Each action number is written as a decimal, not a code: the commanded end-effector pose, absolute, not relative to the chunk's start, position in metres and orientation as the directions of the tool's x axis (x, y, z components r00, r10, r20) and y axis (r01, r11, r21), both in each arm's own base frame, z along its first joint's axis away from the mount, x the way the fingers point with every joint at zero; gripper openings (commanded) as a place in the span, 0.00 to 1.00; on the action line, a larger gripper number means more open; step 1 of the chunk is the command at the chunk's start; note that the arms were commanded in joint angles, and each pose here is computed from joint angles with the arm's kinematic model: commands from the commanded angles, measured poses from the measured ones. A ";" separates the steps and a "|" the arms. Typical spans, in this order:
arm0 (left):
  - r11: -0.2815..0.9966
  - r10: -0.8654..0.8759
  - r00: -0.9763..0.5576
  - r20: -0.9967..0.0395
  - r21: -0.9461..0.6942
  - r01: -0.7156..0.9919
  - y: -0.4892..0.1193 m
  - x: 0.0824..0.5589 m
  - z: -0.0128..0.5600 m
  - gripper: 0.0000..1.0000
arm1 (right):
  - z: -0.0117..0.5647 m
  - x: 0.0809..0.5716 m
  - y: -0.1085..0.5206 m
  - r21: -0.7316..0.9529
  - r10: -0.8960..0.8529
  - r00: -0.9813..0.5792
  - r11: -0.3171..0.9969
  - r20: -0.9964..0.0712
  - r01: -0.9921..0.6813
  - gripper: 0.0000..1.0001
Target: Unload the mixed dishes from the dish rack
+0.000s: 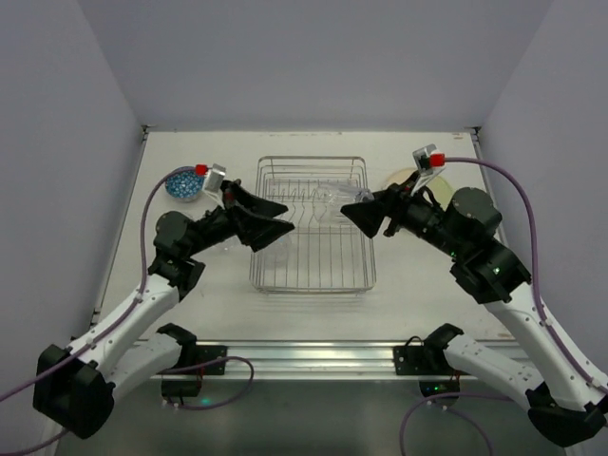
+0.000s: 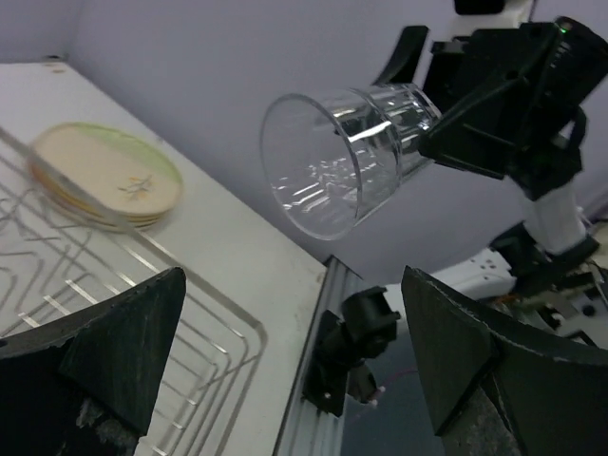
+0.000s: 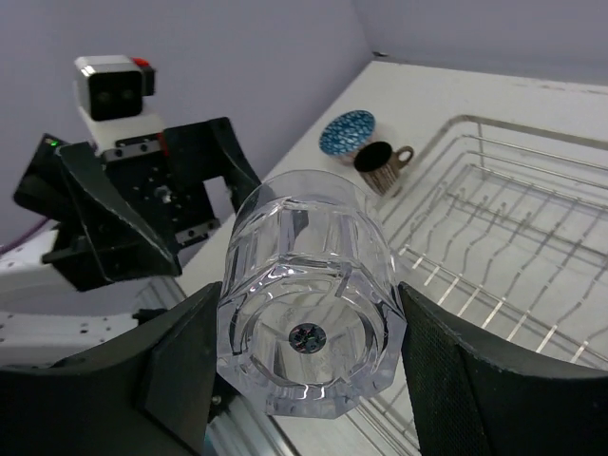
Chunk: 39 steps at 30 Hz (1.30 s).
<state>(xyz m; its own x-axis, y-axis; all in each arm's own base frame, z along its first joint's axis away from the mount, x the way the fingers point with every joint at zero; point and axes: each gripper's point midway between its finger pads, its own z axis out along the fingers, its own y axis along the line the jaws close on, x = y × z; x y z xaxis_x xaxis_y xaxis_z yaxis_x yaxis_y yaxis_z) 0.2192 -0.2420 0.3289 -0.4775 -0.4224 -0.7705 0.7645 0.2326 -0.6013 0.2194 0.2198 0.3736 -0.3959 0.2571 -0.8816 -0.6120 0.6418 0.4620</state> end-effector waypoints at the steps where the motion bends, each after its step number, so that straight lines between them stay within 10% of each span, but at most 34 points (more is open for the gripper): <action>1: -0.073 -0.413 -0.382 -0.827 -0.388 0.919 -0.264 0.158 0.399 1.00 | 0.416 0.193 0.242 0.466 0.314 -0.357 0.420 -0.880 -0.779 0.00; 9: -0.174 -0.422 -0.380 -0.823 -0.338 0.925 -0.288 0.144 0.428 0.80 | 0.430 0.173 0.246 0.433 0.339 -0.329 0.302 -0.881 -0.849 0.00; 21: -0.232 -0.399 -0.398 -0.826 -0.329 0.916 -0.293 0.128 0.428 0.00 | 0.428 0.163 0.253 0.411 0.331 -0.329 0.219 -0.884 -0.885 0.00; 22: -0.223 -0.401 -0.394 -0.827 -0.329 0.918 -0.293 0.129 0.428 0.00 | 0.429 0.164 0.252 0.406 0.333 -0.323 0.221 -0.886 -0.887 0.03; 23: -0.213 -0.401 -0.390 -0.829 -0.329 0.920 -0.293 0.130 0.429 0.00 | 0.425 0.167 0.251 0.418 0.334 -0.331 0.239 -0.883 -0.876 0.32; 26: -0.078 -0.379 -0.352 -0.856 -0.349 0.934 -0.295 0.148 0.425 0.00 | 0.415 0.192 0.241 0.454 0.356 -0.325 0.383 -0.876 -0.804 0.99; 34: 0.789 -0.170 -0.334 -0.927 -0.331 0.517 -0.209 0.251 0.353 0.00 | 0.360 0.254 0.186 0.431 0.313 -0.313 0.780 -0.896 -0.453 0.99; 39: 0.988 -0.098 -0.458 -0.884 -0.141 0.061 -0.122 0.263 0.317 0.00 | 0.343 0.258 0.183 0.389 0.256 -0.336 0.814 -0.907 -0.431 0.99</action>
<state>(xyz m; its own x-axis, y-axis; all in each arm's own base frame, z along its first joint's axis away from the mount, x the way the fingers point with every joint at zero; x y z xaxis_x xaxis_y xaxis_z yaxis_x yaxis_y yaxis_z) 0.2581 -0.2091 0.3837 -0.3368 -0.2774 -0.8998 0.4653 0.7817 -0.4152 0.2476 0.1982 0.3409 -0.3763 0.2877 -0.8807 -0.4878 0.7467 0.4523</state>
